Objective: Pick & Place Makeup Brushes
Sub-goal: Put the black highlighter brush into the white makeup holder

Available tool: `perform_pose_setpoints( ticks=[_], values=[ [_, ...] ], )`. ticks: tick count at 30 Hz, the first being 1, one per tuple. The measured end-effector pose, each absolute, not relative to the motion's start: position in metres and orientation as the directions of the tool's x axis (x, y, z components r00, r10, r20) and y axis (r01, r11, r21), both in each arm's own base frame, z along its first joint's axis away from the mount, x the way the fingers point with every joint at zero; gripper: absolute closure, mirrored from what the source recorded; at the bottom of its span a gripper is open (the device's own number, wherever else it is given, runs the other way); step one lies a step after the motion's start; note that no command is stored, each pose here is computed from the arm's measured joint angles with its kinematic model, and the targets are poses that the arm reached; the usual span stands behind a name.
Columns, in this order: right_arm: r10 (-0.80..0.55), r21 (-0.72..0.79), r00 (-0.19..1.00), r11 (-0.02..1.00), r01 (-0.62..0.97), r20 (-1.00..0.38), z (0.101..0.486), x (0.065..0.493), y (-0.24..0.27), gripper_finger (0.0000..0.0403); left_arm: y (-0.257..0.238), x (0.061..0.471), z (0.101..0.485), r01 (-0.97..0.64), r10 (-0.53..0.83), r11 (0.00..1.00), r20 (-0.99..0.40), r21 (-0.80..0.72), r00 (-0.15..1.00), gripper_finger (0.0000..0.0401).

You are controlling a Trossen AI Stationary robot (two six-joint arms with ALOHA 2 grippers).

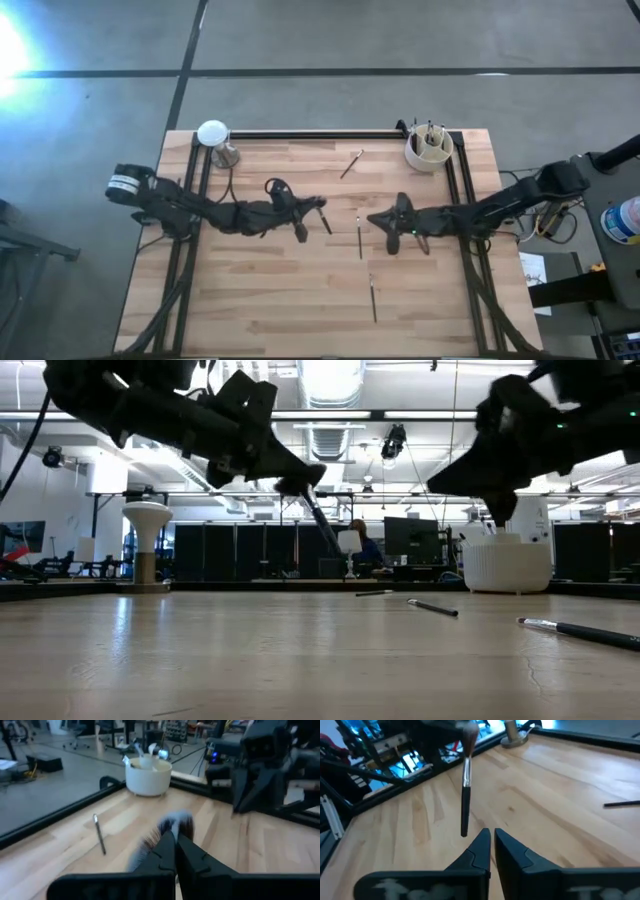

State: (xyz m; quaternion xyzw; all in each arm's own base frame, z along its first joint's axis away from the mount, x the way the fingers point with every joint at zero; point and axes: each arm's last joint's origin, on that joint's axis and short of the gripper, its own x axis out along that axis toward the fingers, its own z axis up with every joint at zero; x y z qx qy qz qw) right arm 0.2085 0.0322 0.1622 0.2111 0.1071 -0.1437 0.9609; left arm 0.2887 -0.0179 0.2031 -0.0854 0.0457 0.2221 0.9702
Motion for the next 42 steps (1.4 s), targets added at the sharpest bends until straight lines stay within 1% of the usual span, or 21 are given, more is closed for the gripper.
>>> perform_pose_setpoints(
  ticks=[4,9,16,19,23,28,34,38,42],
  values=[
    [-0.232,0.387,0.928,0.859,0.336,-0.29,0.164,0.231,0.033,0.0354,-0.017,0.29,0.208,-0.417,0.409,0.899,-0.085,-0.135,0.908,0.0401],
    [-0.183,0.412,0.935,0.86,0.302,-0.305,0.168,0.261,0.031,0.0311,-0.018,0.29,0.211,-0.407,0.403,0.902,-0.06,-0.142,0.913,0.0401],
    [-0.223,0.41,0.92,0.843,0.348,-0.322,0.175,0.295,0.013,0.0259,-0.018,0.29,0.211,-0.399,0.394,0.906,-0.06,-0.143,0.917,0.0401],
    [-0.224,0.414,0.915,0.837,0.356,-0.335,0.178,0.305,0.004,0.0243,-0.018,0.29,0.211,-0.399,0.394,0.906,-0.061,-0.143,0.917,0.0401],
    [-0.168,0.42,0.933,0.857,0.298,-0.319,0.186,0.319,-0.001,0.0233,-0.018,0.29,0.21,-0.4,0.394,0.906,-0.067,-0.139,0.917,0.0401],
    [-0.143,0.417,0.938,0.867,0.272,-0.316,0.186,0.333,-0.001,0.0236,-0.017,0.29,0.21,-0.402,0.396,0.907,-0.07,-0.124,0.915,0.0401],
    [-0.151,0.413,0.934,0.865,0.283,-0.324,0.182,0.345,-0.004,0.0256,-0.017,0.29,0.21,-0.403,0.398,0.907,-0.069,-0.119,0.915,0.0401],
    [-0.156,0.401,0.935,0.872,0.282,-0.319,0.182,0.352,-0.005,0.0287,-0.017,0.29,0.21,-0.404,0.398,0.907,-0.07,-0.118,0.915,0.0401],
    [-0.156,0.373,0.936,0.887,0.273,-0.315,0.184,0.354,-0.005,0.0336,-0.017,0.29,0.21,-0.405,0.399,0.907,-0.07,-0.119,0.914,0.0401]
  ],
)
